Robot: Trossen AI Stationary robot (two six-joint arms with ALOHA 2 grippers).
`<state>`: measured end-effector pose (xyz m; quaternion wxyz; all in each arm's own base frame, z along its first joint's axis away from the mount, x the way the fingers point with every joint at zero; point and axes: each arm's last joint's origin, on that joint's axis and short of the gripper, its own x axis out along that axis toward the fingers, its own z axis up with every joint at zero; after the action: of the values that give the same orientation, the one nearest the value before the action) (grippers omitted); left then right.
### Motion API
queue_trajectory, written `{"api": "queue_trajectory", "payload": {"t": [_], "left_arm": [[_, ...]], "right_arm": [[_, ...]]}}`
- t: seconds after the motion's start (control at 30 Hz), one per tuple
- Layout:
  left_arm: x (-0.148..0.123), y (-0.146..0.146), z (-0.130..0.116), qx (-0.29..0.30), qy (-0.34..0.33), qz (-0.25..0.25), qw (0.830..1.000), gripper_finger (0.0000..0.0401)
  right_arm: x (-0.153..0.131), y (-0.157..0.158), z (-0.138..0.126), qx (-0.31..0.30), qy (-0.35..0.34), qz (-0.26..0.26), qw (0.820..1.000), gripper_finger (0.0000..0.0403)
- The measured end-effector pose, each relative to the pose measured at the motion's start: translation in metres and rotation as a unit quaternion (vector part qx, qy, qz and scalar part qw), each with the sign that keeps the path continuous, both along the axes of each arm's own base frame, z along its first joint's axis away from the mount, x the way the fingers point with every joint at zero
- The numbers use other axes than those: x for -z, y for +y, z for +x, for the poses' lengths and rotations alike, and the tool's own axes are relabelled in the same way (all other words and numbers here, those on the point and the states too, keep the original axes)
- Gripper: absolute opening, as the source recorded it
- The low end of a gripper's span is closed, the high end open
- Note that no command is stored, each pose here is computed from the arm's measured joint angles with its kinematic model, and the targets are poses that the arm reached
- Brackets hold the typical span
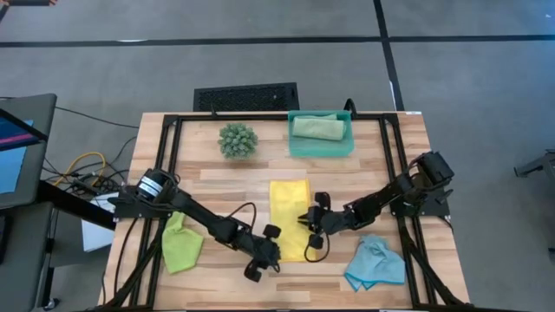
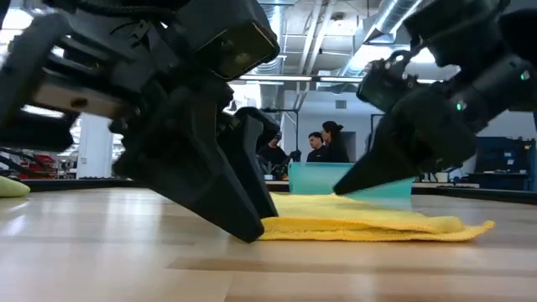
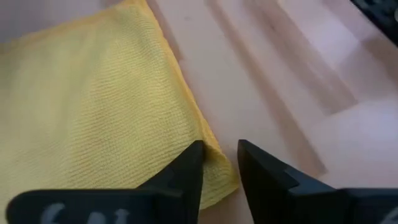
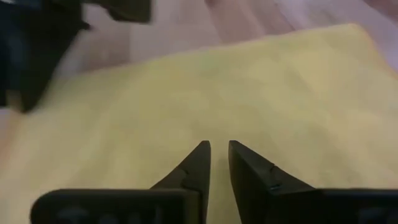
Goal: Roll microfiber towels into tight, uniform cylinder then place into a basket
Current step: Roll the yellow microfiber cloth
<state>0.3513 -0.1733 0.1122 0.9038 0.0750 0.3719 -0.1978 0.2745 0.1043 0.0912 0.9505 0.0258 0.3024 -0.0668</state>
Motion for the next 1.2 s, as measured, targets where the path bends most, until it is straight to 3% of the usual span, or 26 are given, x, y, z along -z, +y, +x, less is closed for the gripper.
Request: {"api": "queue_trajectory", "payload": {"t": [0.23, 0.37, 0.67, 0.93, 1.2], "left_arm": [[-0.008, -0.017, -0.01, 0.009, -0.023, 0.029, 0.999, 0.0072], [-0.008, -0.017, -0.01, 0.004, -0.031, 0.04, 0.999, 0.0071], [-0.009, -0.006, -0.003, -0.027, -0.032, 0.03, 0.999, 0.0071], [-0.009, -0.005, -0.003, -0.099, -0.046, 0.047, 0.993, 0.0071], [-0.006, 0.014, 0.001, -0.221, -0.061, 0.056, 0.972, 0.0071]], "right_arm": [[-0.025, 0.012, -0.005, -0.022, -0.041, 0.009, 0.999, 0.0067], [-0.037, 0.029, -0.013, -0.1, -0.052, 0.019, 0.993, 0.0073], [-0.025, 0.06, -0.008, -0.211, -0.053, 0.043, 0.975, 0.0146], [-0.012, 0.095, 0.008, -0.281, -0.037, -0.002, 0.959, 0.0196], [0.007, 0.108, 0.023, -0.284, 0.019, -0.025, 0.958, 0.0192]]}}
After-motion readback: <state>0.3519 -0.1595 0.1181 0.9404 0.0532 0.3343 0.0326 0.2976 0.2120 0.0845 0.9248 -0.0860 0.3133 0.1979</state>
